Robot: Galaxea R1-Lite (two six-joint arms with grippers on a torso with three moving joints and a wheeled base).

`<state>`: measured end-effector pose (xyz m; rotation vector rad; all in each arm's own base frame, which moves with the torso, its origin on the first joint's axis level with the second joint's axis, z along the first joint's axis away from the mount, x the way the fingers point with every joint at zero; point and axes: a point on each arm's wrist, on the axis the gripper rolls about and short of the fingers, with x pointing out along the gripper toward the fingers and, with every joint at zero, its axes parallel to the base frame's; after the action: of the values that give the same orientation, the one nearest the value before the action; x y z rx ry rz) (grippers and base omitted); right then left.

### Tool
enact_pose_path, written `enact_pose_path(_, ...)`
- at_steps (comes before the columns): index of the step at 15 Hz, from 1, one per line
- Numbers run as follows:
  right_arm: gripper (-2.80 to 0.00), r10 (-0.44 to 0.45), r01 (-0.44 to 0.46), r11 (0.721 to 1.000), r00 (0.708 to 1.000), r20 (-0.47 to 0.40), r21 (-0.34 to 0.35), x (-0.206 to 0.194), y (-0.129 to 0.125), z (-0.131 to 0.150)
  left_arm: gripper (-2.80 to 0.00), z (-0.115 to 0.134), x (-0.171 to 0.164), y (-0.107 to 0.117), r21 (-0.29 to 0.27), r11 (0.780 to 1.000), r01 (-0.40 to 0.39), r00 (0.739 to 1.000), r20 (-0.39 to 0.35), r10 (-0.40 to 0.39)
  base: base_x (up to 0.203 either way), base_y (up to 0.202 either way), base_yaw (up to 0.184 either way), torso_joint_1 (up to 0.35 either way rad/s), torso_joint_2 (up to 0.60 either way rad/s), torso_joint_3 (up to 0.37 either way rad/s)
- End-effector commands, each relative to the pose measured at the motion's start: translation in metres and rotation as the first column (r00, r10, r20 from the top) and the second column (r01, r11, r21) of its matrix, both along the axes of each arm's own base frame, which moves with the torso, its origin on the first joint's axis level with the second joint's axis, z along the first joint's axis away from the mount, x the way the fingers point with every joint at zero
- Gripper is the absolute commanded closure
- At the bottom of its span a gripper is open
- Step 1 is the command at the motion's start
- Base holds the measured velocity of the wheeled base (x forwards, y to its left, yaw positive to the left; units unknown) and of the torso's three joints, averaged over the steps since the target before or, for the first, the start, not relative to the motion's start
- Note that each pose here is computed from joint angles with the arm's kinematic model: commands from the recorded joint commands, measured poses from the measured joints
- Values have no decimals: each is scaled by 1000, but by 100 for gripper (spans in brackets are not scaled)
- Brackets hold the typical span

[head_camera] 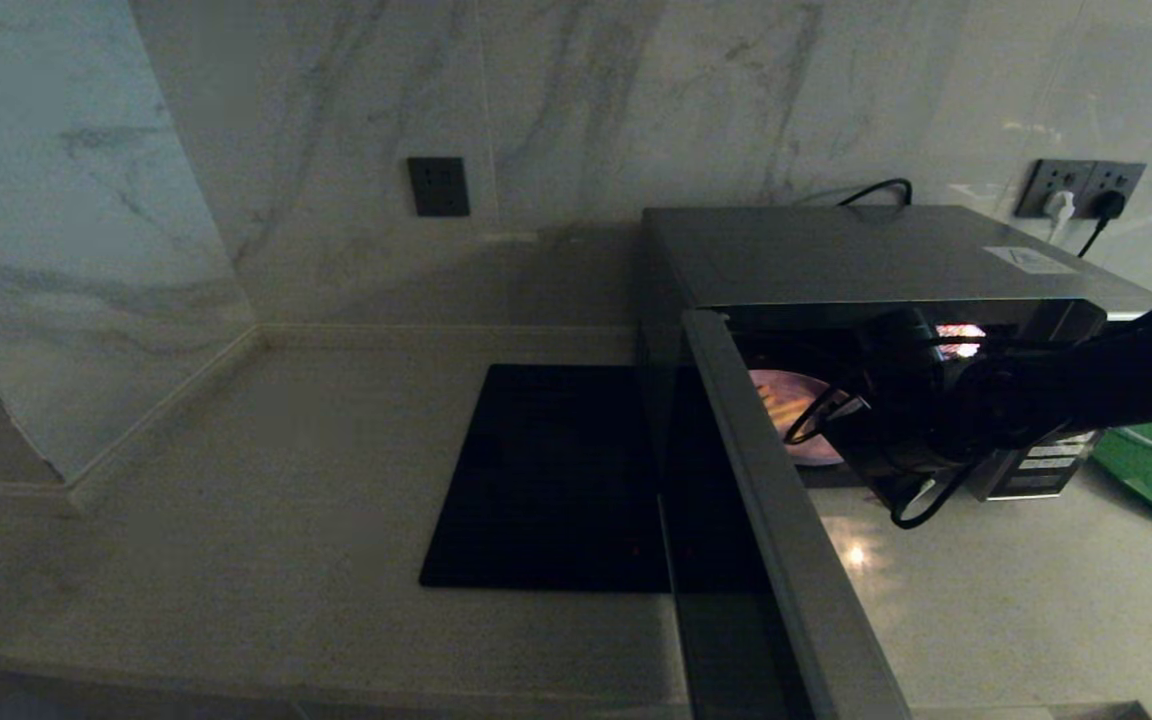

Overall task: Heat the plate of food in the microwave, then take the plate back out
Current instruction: Take the plate out of the microwave

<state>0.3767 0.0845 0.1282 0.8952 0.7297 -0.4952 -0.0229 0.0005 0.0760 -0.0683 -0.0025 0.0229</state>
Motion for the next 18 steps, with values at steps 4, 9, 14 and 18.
enact_pose_path(4,-280,-5,5,1000,1000,-3,2,0,0,-1,0,0,0,0,-1,1000,0,1000,0,0,0,0,0,0,0,0)
enact_pose_path(9,-280,-8,8,1000,1000,-16,-3,0,-1,-5,0,0,0,0,-1,1000,0,1000,0,0,0,0,0,0,0,0)
enact_pose_path(14,0,-16,16,1000,1000,-20,-2,-1,-3,-7,0,0,0,0,-1,1000,0,1000,0,0,0,0,0,0,0,0)
enact_pose_path(18,0,-16,16,1000,1000,-7,1,-1,-3,-2,0,0,0,0,1,1000,0,1000,0,0,0,0,0,0,0,0)
